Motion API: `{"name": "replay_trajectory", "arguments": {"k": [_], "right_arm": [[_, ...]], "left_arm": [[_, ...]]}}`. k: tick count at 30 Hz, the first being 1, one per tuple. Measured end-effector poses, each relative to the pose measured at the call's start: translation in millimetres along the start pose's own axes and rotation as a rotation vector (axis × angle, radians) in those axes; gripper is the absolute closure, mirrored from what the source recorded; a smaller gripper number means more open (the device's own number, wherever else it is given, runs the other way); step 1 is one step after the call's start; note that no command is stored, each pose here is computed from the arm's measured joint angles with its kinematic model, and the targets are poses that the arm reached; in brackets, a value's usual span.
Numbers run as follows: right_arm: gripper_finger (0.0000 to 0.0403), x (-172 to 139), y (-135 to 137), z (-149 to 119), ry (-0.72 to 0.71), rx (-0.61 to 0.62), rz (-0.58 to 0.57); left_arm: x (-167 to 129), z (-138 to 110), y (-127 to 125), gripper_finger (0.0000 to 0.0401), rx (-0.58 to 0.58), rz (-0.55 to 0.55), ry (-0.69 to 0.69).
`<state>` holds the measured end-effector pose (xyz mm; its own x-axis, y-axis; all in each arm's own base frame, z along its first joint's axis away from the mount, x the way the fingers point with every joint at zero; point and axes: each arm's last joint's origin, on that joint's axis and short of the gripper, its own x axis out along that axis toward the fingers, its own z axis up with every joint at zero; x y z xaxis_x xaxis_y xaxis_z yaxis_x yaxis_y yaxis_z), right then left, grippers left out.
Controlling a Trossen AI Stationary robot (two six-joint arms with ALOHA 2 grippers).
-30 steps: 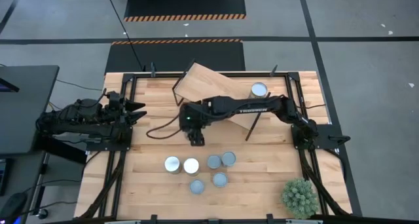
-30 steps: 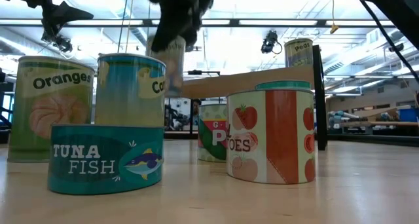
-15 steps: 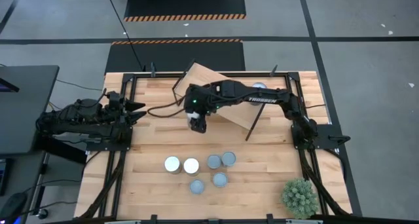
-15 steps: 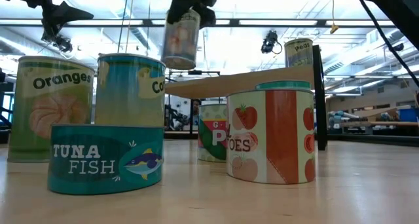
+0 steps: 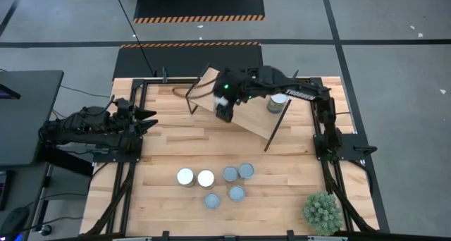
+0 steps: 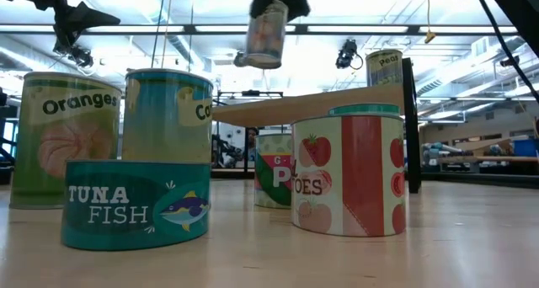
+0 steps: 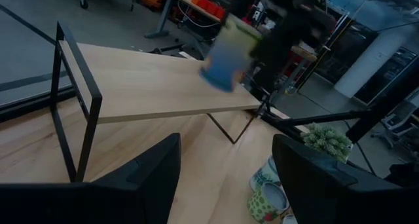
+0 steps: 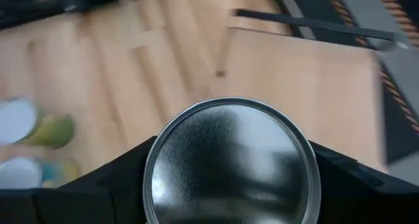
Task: Pick and place cans onto a shelf
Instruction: Put the canned peaches on the shelf
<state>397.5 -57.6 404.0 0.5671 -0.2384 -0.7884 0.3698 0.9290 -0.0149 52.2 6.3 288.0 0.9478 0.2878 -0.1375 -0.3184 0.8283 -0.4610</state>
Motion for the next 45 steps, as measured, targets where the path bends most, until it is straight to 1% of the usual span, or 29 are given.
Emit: {"name": "replay_trajectory", "arguments": {"k": [3,6,11,15,20,23,27,32,41,45], "right_arm": [[0.0083,-11,-14,-3,0.011,0.06,-0.065],[0.0083,-15,-26,-7,0.056,0.107,-0.124],[0.0082,-14,-47,-15,0.144,0.226,-0.194],[0.0082,-8,-61,-18,0.162,0.273,-0.256],[0.0082,-13,-74,-19,0.143,0.296,-0.27],[0.0082,-10,-76,-18,0.124,0.298,-0.269],[0.0082,-11,-80,-24,0.117,0.305,-0.273],[0.0082,-7,-88,-40,0.121,0.321,-0.284],[0.0082,-13,-107,-78,0.133,0.449,-0.274],[0.0082,-15,-110,-88,0.143,0.465,-0.286]], "left_arm": [[0,0,0,0.0154,0.001,0.0,0.0],[0,0,0,0.0154,0.001,0.0,0.0],[0,0,0,0.0154,0.0,0.0,0.0],[0,0,0,0.0154,0.0,0.0,0.0],[0,0,0,0.0154,0.0,0.0,0.0],[0,0,0,0.0154,0.0,0.0,0.0],[0,0,0,0.0154,-0.001,0.0,0.001],[0,0,0,0.0154,-0.001,0.0,0.001],[0,0,0,0.0154,-0.001,0.0,0.001],[0,0,0,0.0154,-0.001,0.0,0.0]]}}
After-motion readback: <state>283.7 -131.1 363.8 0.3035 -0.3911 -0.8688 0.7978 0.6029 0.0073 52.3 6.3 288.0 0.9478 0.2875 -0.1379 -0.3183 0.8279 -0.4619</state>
